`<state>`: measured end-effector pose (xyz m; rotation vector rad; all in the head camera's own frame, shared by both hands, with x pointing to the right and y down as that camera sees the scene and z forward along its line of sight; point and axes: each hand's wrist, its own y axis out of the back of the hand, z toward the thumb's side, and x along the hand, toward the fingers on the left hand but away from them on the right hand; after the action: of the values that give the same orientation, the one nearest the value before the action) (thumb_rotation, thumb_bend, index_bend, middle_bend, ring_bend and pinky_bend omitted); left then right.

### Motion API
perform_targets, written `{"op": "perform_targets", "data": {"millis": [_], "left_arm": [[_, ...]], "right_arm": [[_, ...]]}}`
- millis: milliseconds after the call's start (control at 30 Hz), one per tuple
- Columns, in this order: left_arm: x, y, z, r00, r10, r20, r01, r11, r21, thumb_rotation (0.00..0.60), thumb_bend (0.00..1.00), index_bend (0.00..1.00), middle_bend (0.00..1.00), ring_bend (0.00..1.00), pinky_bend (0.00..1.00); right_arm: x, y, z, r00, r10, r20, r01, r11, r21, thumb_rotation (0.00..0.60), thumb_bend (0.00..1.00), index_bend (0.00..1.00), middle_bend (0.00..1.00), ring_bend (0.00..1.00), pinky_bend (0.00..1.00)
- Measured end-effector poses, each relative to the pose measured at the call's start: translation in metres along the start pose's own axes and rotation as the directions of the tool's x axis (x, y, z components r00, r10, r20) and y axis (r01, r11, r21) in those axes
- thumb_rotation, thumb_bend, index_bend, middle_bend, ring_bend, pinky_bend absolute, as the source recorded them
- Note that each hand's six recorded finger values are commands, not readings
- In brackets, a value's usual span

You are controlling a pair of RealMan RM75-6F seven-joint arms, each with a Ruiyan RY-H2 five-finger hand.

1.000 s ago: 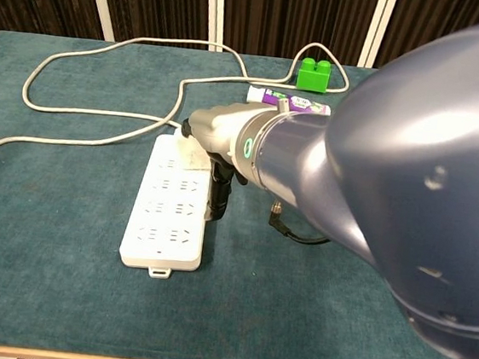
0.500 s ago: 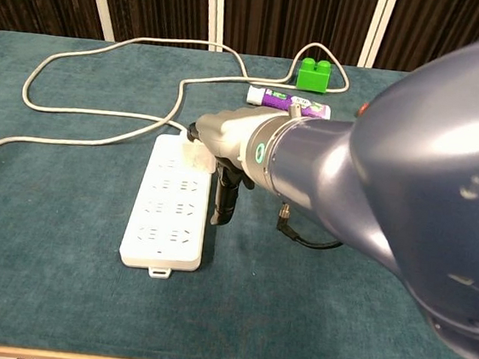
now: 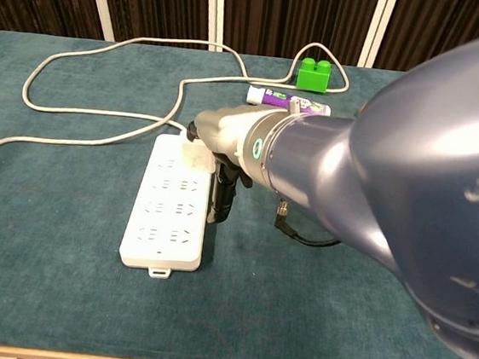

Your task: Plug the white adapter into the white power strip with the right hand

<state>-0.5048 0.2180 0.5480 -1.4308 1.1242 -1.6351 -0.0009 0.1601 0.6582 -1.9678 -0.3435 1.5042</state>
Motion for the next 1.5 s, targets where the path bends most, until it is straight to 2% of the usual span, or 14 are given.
{"op": "perform_targets", "data": {"millis": [67, 133, 200, 300, 367, 467, 600, 733, 867, 933, 1067, 1233, 1400, 1500], "left_arm": [[0.0, 0.0, 0.0, 1.0, 0.0, -0.001, 0.0, 1.0, 0.001, 0.6, 0.1, 0.13, 0.0, 0.0, 0.0], [0.0, 0.0, 0.0, 1.0, -0.001, -0.001, 0.001, 1.0, 0.002, 0.6, 0.1, 0.13, 0.0, 0.0, 0.0], [0.0, -0.001, 0.0, 1.0, -0.002, 0.0, 0.002, 1.0, 0.004, 0.6, 0.1, 0.13, 0.0, 0.0, 0.0], [0.0, -0.001, 0.001, 1.0, -0.002, 0.001, 0.002, 1.0, 0.005, 0.6, 0.1, 0.13, 0.0, 0.0, 0.0], [0.0, -0.001, 0.001, 1.0, -0.001, 0.002, 0.001, 1.0, 0.006, 0.6, 0.1, 0.13, 0.0, 0.0, 0.0], [0.0, -0.001, 0.001, 1.0, 0.0, 0.001, 0.0, 1.0, 0.008, 0.6, 0.1, 0.13, 0.0, 0.0, 0.0], [0.0, -0.002, 0.002, 1.0, -0.002, 0.003, 0.002, 1.0, 0.01, 0.6, 0.1, 0.13, 0.0, 0.0, 0.0], [-0.001, -0.002, 0.003, 1.0, 0.0, 0.006, 0.0, 1.0, 0.007, 0.6, 0.1, 0.13, 0.0, 0.0, 0.0], [-0.002, 0.0, 0.003, 1.0, 0.006, 0.005, -0.006, 1.0, 0.001, 0.6, 0.1, 0.13, 0.0, 0.0, 0.0], [-0.002, 0.0, 0.003, 1.0, 0.008, 0.005, -0.008, 1.0, 0.0, 0.6, 0.1, 0.13, 0.0, 0.0, 0.0], [-0.001, 0.002, 0.002, 1.0, 0.021, 0.002, -0.021, 1.0, 0.002, 0.6, 0.1, 0.13, 0.0, 0.0, 0.0], [0.0, 0.004, 0.002, 0.999, 0.043, 0.007, -0.043, 0.999, -0.01, 0.6, 0.1, 0.13, 0.0, 0.0, 0.0], [-0.001, 0.006, 0.004, 0.998, 0.06, 0.029, -0.059, 0.998, -0.026, 0.6, 0.1, 0.13, 0.0, 0.0, 0.0], [-0.001, 0.008, 0.004, 0.997, 0.069, 0.037, -0.068, 0.997, -0.028, 0.6, 0.1, 0.13, 0.0, 0.0, 0.0]], "right_arm": [[0.0, 0.006, -0.001, 1.0, -0.012, 0.001, 0.012, 1.0, -0.023, 0.6, 0.26, 0.28, 0.64, 0.64, 0.54], [0.001, 0.014, -0.003, 1.0, -0.029, 0.001, 0.029, 0.998, -0.053, 0.6, 0.26, 0.26, 0.63, 0.64, 0.54], [0.003, 0.025, -0.005, 0.999, -0.05, 0.0, 0.05, 0.994, -0.092, 0.6, 0.26, 0.22, 0.57, 0.61, 0.54], [0.007, 0.045, -0.011, 0.995, -0.095, 0.005, 0.095, 0.983, -0.159, 0.6, 0.26, 0.15, 0.39, 0.48, 0.49], [0.011, 0.061, -0.017, 0.991, -0.13, 0.012, 0.129, 0.97, -0.208, 0.6, 0.26, 0.12, 0.26, 0.38, 0.41], [0.021, 0.085, -0.034, 0.983, -0.181, 0.026, 0.181, 0.946, -0.269, 0.6, 0.26, 0.1, 0.18, 0.29, 0.32], [0.044, 0.113, -0.068, 0.962, -0.268, 0.056, 0.273, 0.917, -0.291, 0.6, 0.26, 0.08, 0.14, 0.22, 0.22], [0.067, 0.121, -0.098, 0.934, -0.35, 0.075, 0.357, 0.891, -0.281, 0.6, 0.26, 0.08, 0.12, 0.19, 0.1], [0.094, 0.108, -0.133, 0.91, -0.403, 0.095, 0.413, 0.867, -0.278, 0.6, 0.26, 0.08, 0.11, 0.16, 0.08], [0.11, 0.094, -0.155, 0.901, -0.419, 0.11, 0.433, 0.858, -0.275, 0.6, 0.26, 0.08, 0.11, 0.16, 0.08], [0.141, 0.067, -0.188, 0.87, -0.476, 0.127, 0.492, 0.835, -0.246, 0.6, 0.26, 0.08, 0.11, 0.15, 0.07], [0.187, 0.021, -0.231, 0.814, -0.567, 0.128, 0.58, 0.803, -0.137, 0.6, 0.26, 0.08, 0.11, 0.14, 0.07], [0.227, -0.025, -0.27, 0.786, -0.601, 0.143, 0.604, 0.797, 0.032, 0.6, 0.26, 0.08, 0.11, 0.13, 0.07], [0.242, -0.039, -0.281, 0.778, -0.604, 0.173, 0.603, 0.795, 0.065, 0.6, 0.26, 0.08, 0.1, 0.12, 0.07]]}}
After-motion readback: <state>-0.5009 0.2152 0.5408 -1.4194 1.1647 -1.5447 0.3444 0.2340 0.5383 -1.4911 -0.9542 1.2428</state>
